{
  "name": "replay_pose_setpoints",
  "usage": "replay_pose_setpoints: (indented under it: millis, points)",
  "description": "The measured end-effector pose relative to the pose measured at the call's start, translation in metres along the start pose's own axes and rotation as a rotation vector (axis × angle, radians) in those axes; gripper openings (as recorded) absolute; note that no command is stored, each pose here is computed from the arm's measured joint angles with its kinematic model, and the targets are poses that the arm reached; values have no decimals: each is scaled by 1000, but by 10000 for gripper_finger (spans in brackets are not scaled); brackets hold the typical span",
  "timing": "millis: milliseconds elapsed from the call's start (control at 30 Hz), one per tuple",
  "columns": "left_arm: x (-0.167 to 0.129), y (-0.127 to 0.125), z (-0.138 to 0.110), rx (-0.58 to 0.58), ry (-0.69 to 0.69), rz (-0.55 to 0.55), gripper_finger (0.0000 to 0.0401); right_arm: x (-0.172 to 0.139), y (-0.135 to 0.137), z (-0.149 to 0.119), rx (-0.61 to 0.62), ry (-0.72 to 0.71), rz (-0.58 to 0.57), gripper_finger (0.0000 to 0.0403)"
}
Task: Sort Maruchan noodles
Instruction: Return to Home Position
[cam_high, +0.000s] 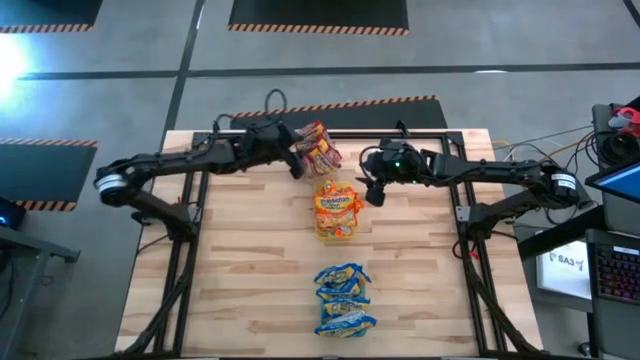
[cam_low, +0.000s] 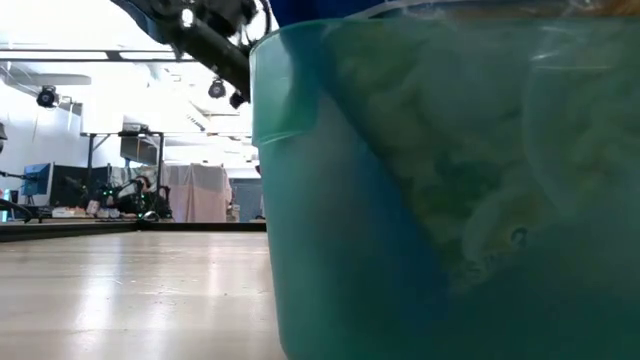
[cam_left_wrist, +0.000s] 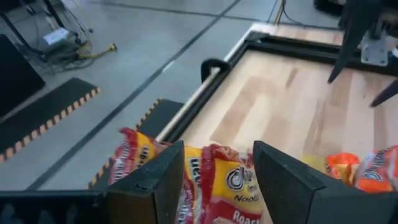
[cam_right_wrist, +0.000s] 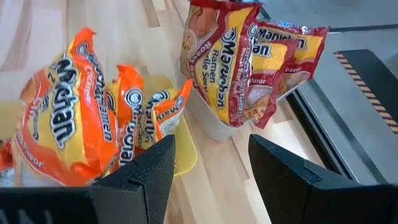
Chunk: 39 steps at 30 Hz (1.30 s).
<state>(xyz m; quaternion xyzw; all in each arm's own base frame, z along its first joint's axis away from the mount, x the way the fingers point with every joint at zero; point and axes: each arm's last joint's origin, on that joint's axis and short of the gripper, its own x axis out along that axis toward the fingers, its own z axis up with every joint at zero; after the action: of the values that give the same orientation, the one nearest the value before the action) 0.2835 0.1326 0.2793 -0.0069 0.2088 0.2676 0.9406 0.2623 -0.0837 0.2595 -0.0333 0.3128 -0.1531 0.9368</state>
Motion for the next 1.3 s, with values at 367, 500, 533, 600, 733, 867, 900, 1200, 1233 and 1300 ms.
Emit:
replay_pose_setpoints:
  millis: [367,500,533,600,733,867,900,1200,1233,1300]
  points:
    - [-92,12,-48,-63,-48,36,174,1,-11,-18,23,67,-18,194]
    - [-116,13,-76,-137,-136,27,174,-1,-11,-16,29,37,39,194]
    - [-120,13,-83,-151,-156,26,174,-2,-10,-17,30,34,57,194]
    - [-127,14,-97,-179,-187,24,174,-2,-9,-19,31,31,100,194]
    - [-136,13,-124,-230,-214,18,174,0,-4,-29,60,54,175,194]
    - [-137,13,-147,-269,-234,13,174,1,-2,-43,83,90,195,194]
    - [-137,12,-151,-278,-246,11,174,1,-1,-46,90,99,196,194]
    - [-132,10,-183,-318,-277,3,174,-1,3,-69,136,114,200,194]
    - [-131,10,-186,-324,-280,2,174,-1,4,-72,142,109,202,194]
    - [-129,9,-192,-337,-280,-1,174,-1,5,-77,155,98,200,194]
